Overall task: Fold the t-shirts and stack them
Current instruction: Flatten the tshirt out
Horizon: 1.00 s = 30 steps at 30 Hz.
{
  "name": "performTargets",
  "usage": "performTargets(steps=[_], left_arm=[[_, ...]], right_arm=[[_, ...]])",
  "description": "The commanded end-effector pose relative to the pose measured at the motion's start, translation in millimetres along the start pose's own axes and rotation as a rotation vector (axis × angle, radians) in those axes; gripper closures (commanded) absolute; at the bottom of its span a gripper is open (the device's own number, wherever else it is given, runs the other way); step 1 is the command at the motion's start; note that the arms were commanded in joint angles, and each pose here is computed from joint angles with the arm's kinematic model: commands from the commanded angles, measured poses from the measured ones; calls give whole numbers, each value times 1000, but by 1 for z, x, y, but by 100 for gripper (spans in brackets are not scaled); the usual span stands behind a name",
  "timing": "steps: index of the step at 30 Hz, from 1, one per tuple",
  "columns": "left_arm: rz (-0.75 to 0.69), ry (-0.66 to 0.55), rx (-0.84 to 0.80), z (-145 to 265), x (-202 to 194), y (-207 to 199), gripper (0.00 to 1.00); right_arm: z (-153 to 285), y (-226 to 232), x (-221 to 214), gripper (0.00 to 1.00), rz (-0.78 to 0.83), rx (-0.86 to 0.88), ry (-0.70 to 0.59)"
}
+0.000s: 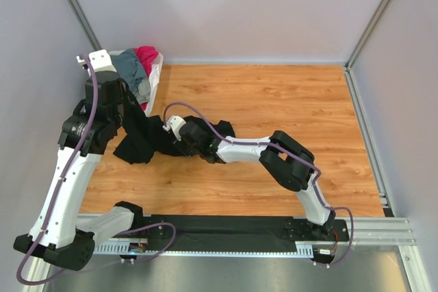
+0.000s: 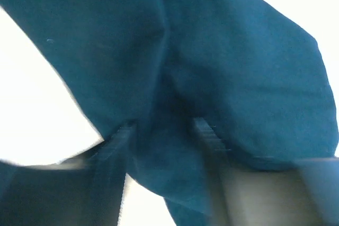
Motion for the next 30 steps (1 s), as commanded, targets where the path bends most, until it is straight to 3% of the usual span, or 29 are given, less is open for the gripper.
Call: performTargets(steps=[1,2,3,8,13,18,23,30], left_arm=[[4,-38,-1,9,11,8,100],[2,-38,3,9,11,10,100],[0,-40,3,10,12,10,100],[-12,-71,22,14,25,18,100],[-41,-173,-26,19,45,17,100],[-45,-252,-90,24,75,11,100],[-44,-314,-164,35,108,4,100],[-33,-356,-183,48,127,8,100]], right_arm=[[-4,-4,25,59,-14,-21,-58],[-3,-13,34,87,-25,-61,-73],[-1,-19,39,99,-28,-89,-79],[53,-71,93,100,-85,-237,-143],[149,-124,158,100,-266,-191,-299],[221,-171,183,100,-466,-156,-384],[289,-178,206,100,-451,-171,-473],[322,-192,199,100,-499,-189,-424]])
Point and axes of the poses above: each gripper's point midway between its finger pads, its own z axis back along the fingers, its own y axis along the line the jaws close on, x = y × z, the point moved 5 cm from there along z, back along the fingers, and after that the axes turned 12 degrees about -z, right-handed, at the moved point
